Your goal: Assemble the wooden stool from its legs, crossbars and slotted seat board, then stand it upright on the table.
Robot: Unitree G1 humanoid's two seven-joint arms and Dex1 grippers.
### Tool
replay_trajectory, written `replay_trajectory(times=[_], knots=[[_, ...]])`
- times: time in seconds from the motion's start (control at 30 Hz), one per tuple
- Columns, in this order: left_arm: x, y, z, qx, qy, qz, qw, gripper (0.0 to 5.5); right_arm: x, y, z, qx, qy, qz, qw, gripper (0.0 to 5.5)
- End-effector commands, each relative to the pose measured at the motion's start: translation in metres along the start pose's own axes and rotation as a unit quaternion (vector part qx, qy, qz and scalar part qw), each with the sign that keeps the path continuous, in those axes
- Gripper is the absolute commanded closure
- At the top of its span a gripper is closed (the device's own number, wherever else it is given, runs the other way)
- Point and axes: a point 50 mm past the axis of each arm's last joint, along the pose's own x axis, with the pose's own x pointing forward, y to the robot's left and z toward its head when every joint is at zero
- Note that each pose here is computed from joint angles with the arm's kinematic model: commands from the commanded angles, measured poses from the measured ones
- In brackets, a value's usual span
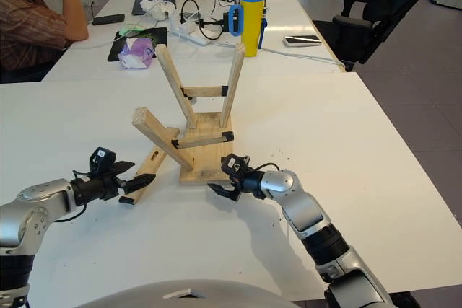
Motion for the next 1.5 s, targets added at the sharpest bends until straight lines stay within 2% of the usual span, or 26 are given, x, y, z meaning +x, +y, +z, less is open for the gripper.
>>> replay_trajectory(times=[0.03,0.2,0.37,0.53,0.7,0.8,0.97,1.1,1.2,1.3,1.4,1.5], knots=[[0.009,-0.002,-0.005,0.021,0.031,0.031,0.999,1.11,0.006,0.016,-0.034,0.073,0.070,0.017,0.995,1.26],[0.017,-0.008,-0.020,0.024,0.065,0.039,0.997,1.86,0.010,0.018,-0.029,0.070,0.065,0.024,0.995,1.26],[0.016,0.001,-0.031,0.033,0.090,0.072,0.993,2.65,0.016,0.021,-0.021,0.064,0.053,0.029,0.996,1.26],[0.016,0.016,-0.026,0.082,0.082,0.103,0.988,3.39,0.008,0.016,0.004,0.027,-0.012,0.021,0.999,1.26],[0.017,0.045,-0.023,0.092,0.061,0.153,0.982,3.48,-0.011,0.010,0.033,0.056,-0.081,0.023,0.995,1.26],[0.016,0.057,-0.003,0.093,0.010,0.179,0.979,3.48,-0.029,0.008,0.036,0.094,-0.098,0.036,0.990,1.26],[0.001,0.067,0.048,0.071,-0.123,0.194,0.971,3.48,-0.057,-0.005,0.028,0.145,-0.098,0.052,0.983,1.26],[-0.023,0.062,0.108,0.065,-0.263,0.163,0.949,3.48,-0.077,-0.028,0.018,0.155,-0.090,0.021,0.984,1.26],[-0.038,0.044,0.148,0.096,-0.346,0.107,0.927,3.48,-0.091,-0.045,0.019,0.131,-0.120,-0.013,0.984,1.26],[-0.045,0.018,0.175,0.121,-0.401,0.030,0.907,3.48,-0.105,-0.056,0.025,0.144,-0.147,-0.003,0.979,1.26],[-0.046,-0.007,0.190,0.120,-0.432,-0.060,0.892,3.48,-0.118,-0.073,0.043,0.155,-0.190,-0.002,0.970,1.26],[-0.040,-0.038,0.194,0.124,-0.427,-0.148,0.883,3.48,-0.131,-0.081,0.069,0.157,-0.249,0.015,0.955,1.26]])
